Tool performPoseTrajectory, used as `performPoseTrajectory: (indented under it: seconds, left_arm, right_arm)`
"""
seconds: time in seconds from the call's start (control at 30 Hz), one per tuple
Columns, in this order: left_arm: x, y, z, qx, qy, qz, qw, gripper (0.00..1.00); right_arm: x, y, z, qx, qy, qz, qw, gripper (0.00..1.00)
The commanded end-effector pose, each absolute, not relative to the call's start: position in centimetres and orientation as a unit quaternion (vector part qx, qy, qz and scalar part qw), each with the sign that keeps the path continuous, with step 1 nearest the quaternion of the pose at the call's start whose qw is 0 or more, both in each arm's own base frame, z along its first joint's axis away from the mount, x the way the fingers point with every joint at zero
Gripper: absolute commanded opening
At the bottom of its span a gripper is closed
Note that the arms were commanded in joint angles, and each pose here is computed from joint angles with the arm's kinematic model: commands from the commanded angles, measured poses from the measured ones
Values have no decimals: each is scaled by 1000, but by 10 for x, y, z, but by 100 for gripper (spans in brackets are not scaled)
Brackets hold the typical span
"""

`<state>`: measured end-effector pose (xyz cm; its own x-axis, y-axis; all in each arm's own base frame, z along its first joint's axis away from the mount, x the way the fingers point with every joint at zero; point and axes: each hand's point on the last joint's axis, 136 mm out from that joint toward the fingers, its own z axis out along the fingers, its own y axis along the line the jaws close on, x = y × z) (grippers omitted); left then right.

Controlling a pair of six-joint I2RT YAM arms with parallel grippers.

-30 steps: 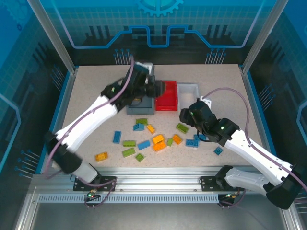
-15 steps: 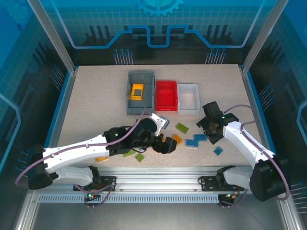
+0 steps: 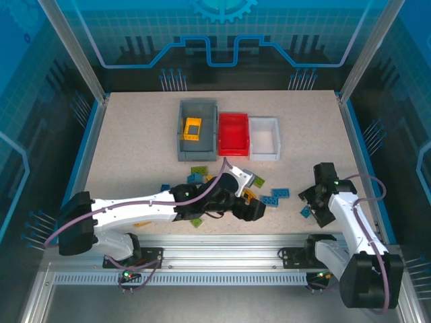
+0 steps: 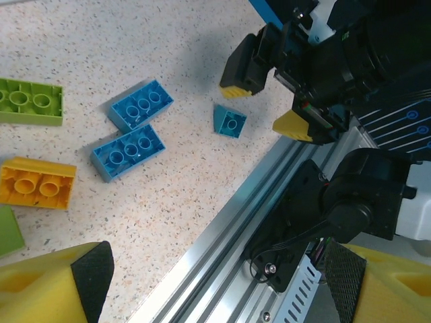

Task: Sort the legos into containers by color

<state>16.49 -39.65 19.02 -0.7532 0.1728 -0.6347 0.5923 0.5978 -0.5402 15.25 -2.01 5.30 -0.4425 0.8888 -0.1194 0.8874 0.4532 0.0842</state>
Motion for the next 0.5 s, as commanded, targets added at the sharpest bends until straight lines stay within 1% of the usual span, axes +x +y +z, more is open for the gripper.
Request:
performPoseTrajectory:
  seconds: [0.0, 0.17, 0.3, 0.47]
  left_arm:
    - [160, -408, 191, 231, 838, -415, 267, 86]
    - [158, -409, 185, 239, 837, -415, 264, 86]
    - [159, -408, 186, 239, 835, -418, 267, 86]
    - [157, -407, 188, 229, 829, -434, 269, 86]
  right_arm:
    - [149, -14, 49, 491, 869, 21, 51, 84]
    - [147, -17, 45, 481, 876, 10, 38, 85]
    - [157, -13, 35, 465, 885, 25, 28, 85]
    - [158, -14, 28, 456, 890, 15, 8, 79]
